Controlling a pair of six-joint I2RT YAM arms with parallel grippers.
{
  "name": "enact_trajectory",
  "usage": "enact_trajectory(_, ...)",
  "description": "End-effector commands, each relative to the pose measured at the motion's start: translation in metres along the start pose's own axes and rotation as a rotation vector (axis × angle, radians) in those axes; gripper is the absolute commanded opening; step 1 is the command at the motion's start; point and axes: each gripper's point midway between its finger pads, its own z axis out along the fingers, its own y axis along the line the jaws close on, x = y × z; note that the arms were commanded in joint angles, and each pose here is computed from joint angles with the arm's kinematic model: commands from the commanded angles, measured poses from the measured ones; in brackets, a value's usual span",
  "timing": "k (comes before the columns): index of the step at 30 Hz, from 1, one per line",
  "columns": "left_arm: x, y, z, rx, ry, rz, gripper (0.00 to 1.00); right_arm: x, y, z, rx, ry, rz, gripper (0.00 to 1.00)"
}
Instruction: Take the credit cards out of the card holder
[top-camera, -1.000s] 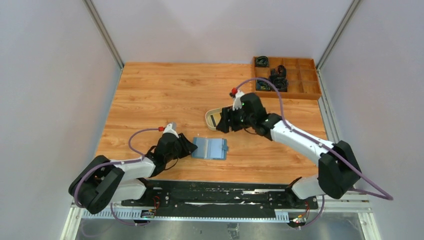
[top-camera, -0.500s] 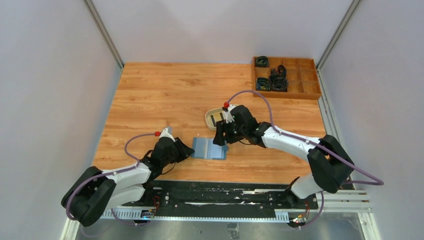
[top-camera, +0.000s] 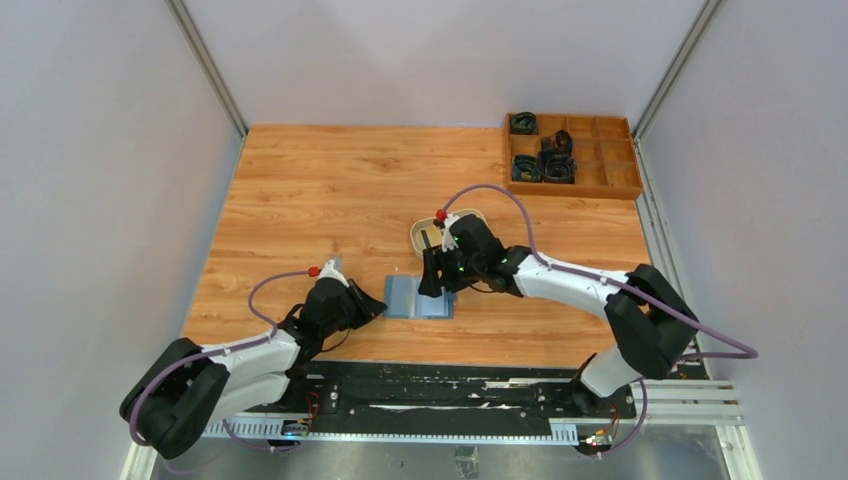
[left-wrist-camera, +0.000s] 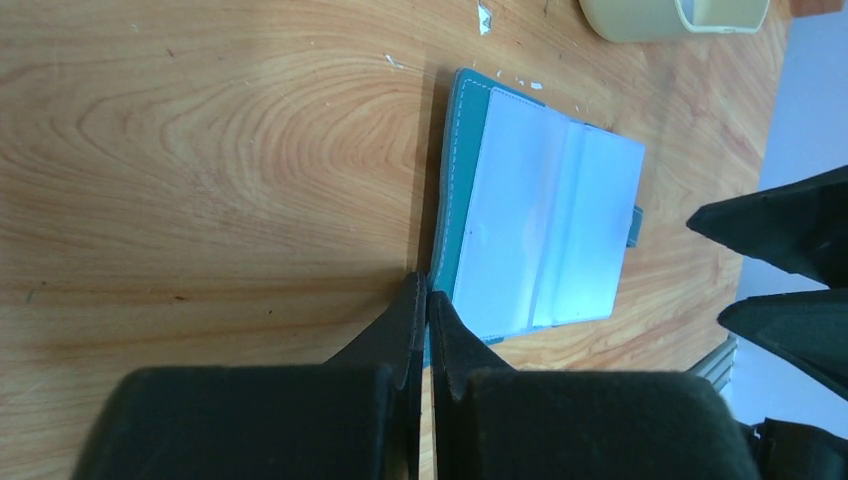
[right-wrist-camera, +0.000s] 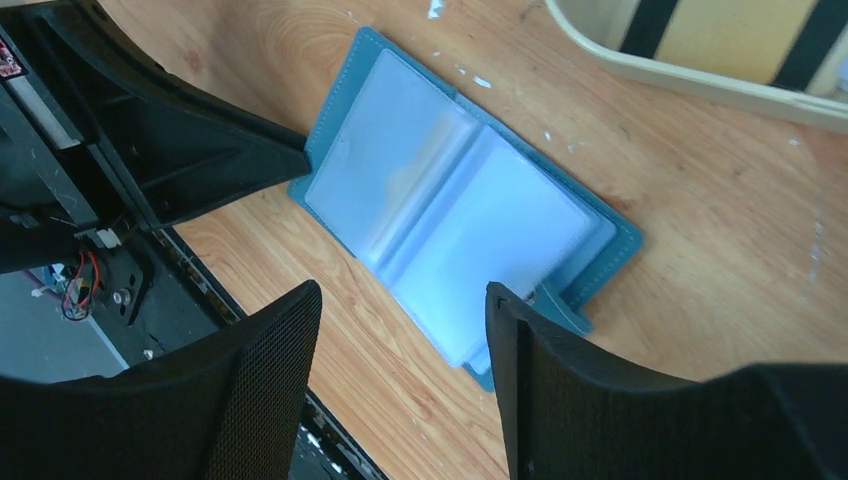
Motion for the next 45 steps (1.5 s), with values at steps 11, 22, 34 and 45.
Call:
enact_trajectory(11,0.024,0.037,-0.013,-0.102,0.065,0.021,0.0,-0.025,0.023,0.058,0.283,0.095,-0.196,0.69)
enact_trajectory(22,0.025,0.044,-0.014,-0.132,0.065,0.022,0.0,0.001,0.013,0.08,0.44,0.22,-0.279,0.79)
enact_trajectory(34,0.02,0.058,-0.013,-0.2,0.03,0.009,0.0,0.021,-0.021,0.056,0.61,0.307,-0.399,0.8)
enact_trajectory(45,0.026,0.072,-0.015,-0.243,0.037,0.012,0.0,0.003,0.008,0.058,0.524,0.24,-0.316,0.79)
